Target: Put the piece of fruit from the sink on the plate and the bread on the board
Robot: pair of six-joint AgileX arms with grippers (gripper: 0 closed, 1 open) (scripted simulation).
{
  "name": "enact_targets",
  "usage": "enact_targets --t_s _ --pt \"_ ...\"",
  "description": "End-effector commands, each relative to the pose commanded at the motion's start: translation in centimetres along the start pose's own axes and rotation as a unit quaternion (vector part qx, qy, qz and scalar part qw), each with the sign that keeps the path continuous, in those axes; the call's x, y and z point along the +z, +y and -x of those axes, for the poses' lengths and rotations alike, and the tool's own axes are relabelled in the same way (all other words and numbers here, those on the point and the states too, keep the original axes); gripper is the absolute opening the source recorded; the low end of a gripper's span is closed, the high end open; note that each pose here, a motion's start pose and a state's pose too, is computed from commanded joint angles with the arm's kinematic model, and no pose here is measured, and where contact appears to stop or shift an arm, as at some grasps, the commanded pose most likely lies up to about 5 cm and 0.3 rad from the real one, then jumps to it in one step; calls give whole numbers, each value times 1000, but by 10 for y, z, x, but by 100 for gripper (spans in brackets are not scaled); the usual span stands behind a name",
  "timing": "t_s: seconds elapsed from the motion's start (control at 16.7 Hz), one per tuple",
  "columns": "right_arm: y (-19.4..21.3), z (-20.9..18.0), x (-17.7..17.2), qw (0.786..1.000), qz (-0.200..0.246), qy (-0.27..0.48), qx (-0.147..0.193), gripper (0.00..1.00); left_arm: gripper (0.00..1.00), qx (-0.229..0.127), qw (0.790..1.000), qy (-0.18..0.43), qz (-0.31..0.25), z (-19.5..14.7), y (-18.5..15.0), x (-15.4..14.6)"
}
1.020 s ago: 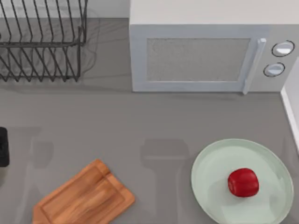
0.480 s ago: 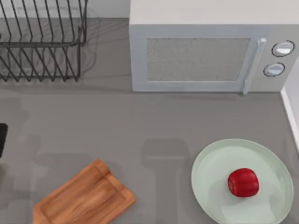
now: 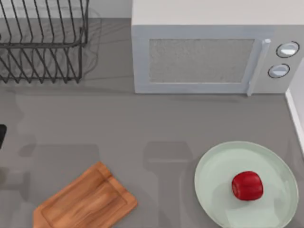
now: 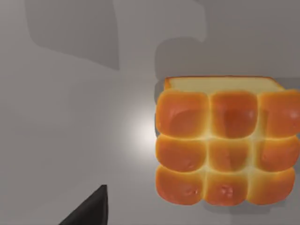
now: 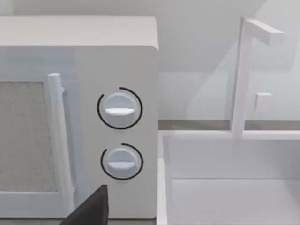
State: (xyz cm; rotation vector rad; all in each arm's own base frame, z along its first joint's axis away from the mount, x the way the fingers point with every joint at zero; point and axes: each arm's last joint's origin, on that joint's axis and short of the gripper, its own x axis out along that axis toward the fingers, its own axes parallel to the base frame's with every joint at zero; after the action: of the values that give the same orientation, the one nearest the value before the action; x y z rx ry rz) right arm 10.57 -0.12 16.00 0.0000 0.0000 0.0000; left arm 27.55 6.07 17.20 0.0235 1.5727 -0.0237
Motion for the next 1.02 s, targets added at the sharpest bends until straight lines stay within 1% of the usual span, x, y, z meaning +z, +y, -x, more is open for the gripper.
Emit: enact_targets --t_s 0.24,0.36,0.72,1.02 --pt "0 0 0 1000 0 0 0 100 100 0 1000 0 -2 -1 -1 0" --pt "0 0 0 1000 0 0 0 100 100 -1 1000 3 0 -12 -1 0" --pt "0 0 0 1000 0 0 0 100 100 1 1000 -3 0 -65 0 1" --pt "0 0 0 1000 0 0 0 100 100 0 1000 0 0 -70 0 0"
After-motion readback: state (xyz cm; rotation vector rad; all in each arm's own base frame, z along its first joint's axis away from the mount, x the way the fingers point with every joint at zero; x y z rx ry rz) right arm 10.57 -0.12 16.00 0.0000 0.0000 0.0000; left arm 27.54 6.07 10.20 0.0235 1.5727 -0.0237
